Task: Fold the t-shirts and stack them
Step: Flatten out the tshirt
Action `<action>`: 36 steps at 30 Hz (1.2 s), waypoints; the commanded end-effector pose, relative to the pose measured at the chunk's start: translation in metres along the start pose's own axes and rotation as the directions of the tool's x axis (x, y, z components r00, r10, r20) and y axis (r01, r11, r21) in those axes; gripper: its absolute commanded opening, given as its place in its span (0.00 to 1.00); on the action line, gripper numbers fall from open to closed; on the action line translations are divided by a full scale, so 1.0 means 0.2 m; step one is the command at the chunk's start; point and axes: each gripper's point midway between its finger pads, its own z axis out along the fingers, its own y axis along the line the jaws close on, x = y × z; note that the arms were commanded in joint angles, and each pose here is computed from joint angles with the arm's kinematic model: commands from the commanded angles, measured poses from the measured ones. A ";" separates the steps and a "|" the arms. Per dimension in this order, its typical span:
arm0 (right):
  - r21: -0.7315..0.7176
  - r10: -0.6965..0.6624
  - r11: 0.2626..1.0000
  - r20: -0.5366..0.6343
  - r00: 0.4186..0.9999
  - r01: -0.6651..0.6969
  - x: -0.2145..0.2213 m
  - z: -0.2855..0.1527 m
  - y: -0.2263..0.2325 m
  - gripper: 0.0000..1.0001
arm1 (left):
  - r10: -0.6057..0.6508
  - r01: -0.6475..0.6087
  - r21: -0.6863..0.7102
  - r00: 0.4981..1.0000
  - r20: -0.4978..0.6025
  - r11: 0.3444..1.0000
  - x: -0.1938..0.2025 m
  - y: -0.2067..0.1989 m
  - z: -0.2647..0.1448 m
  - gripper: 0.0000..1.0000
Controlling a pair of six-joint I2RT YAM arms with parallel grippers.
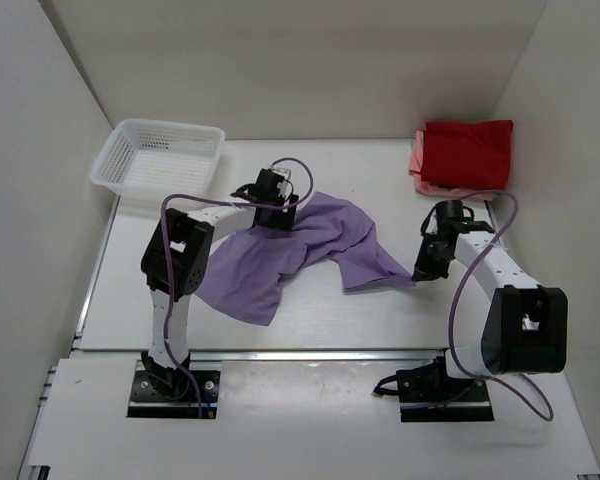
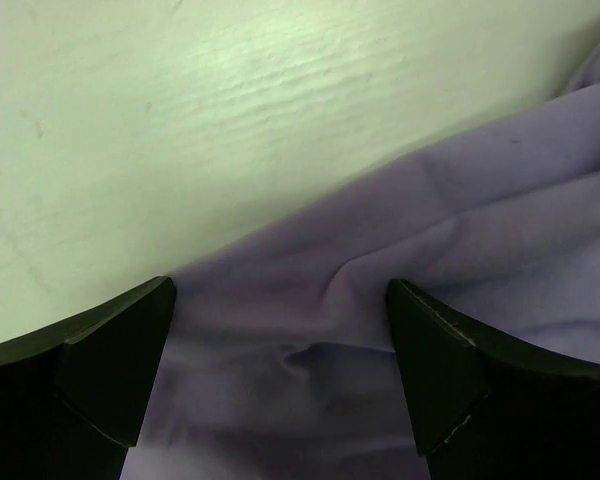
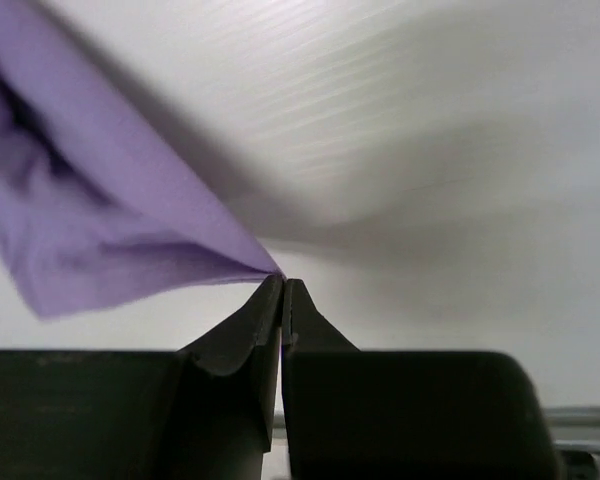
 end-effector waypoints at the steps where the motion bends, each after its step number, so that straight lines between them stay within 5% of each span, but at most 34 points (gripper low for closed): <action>1: 0.171 0.055 0.982 0.119 0.991 -0.075 -0.19 -0.09 -0.22 0.00 | 0.134 -0.105 -0.148 0.970 0.201 0.983 -0.21 0.13 -0.19 0.99; 5: 0.129 0.074 0.987 0.151 0.986 -0.094 -0.27 -0.08 -0.20 0.00 | 0.268 -0.238 -0.173 0.947 0.179 0.956 -0.03 0.13 -0.32 0.99; 9: 0.099 0.089 0.989 0.177 0.980 -0.108 -0.31 -0.05 -0.16 0.00 | 0.187 -0.178 -0.087 0.976 0.109 0.980 0.10 0.23 -0.39 0.99; 14: 0.058 0.101 0.992 0.165 0.981 -0.112 -0.30 -0.02 -0.08 0.00 | 0.309 -0.303 -0.170 0.951 0.007 0.938 0.18 0.34 -0.41 0.99; 20: 0.025 0.110 0.993 0.161 0.981 -0.116 -0.27 -0.01 0.01 0.00 | 0.071 -0.093 0.111 0.981 0.182 0.989 0.11 0.40 -0.56 0.99; 25: 0.022 0.109 0.993 0.160 0.981 -0.114 -0.22 -0.01 0.01 0.00 | 0.338 -0.336 -0.036 0.933 0.121 0.941 0.05 0.40 -0.60 0.99; 28: 0.036 0.111 0.992 0.161 0.981 -0.119 -0.20 -0.01 -0.01 0.00 | 0.392 -0.402 0.060 0.911 0.128 0.914 0.08 0.30 -0.62 0.99; 29: 0.044 0.131 0.989 0.171 0.976 -0.141 -0.22 -0.02 -0.05 0.00 | 0.373 -0.383 0.070 0.920 0.120 0.921 0.10 0.31 -0.62 0.85; 30: 0.057 0.134 0.988 0.169 0.977 -0.145 -0.21 -0.01 -0.07 0.00 | 0.358 -0.359 -0.003 0.930 0.077 0.933 0.14 0.37 -0.61 0.45; 31: 0.062 0.136 0.987 0.176 0.975 -0.149 -0.23 -0.02 -0.09 0.00 | 0.321 -0.319 -0.031 0.944 0.076 0.947 0.15 0.36 -0.63 0.35; 34: 0.102 0.156 0.979 0.173 0.972 -0.175 -0.23 0.00 -0.17 0.00 | 0.337 -0.338 0.064 0.941 0.026 0.939 0.28 0.29 -0.73 0.26; 36: 0.102 0.173 0.976 0.178 0.969 -0.193 -0.25 0.00 -0.20 0.00 | 0.270 -0.271 0.129 0.962 0.026 0.954 0.34 0.23 -0.82 0.40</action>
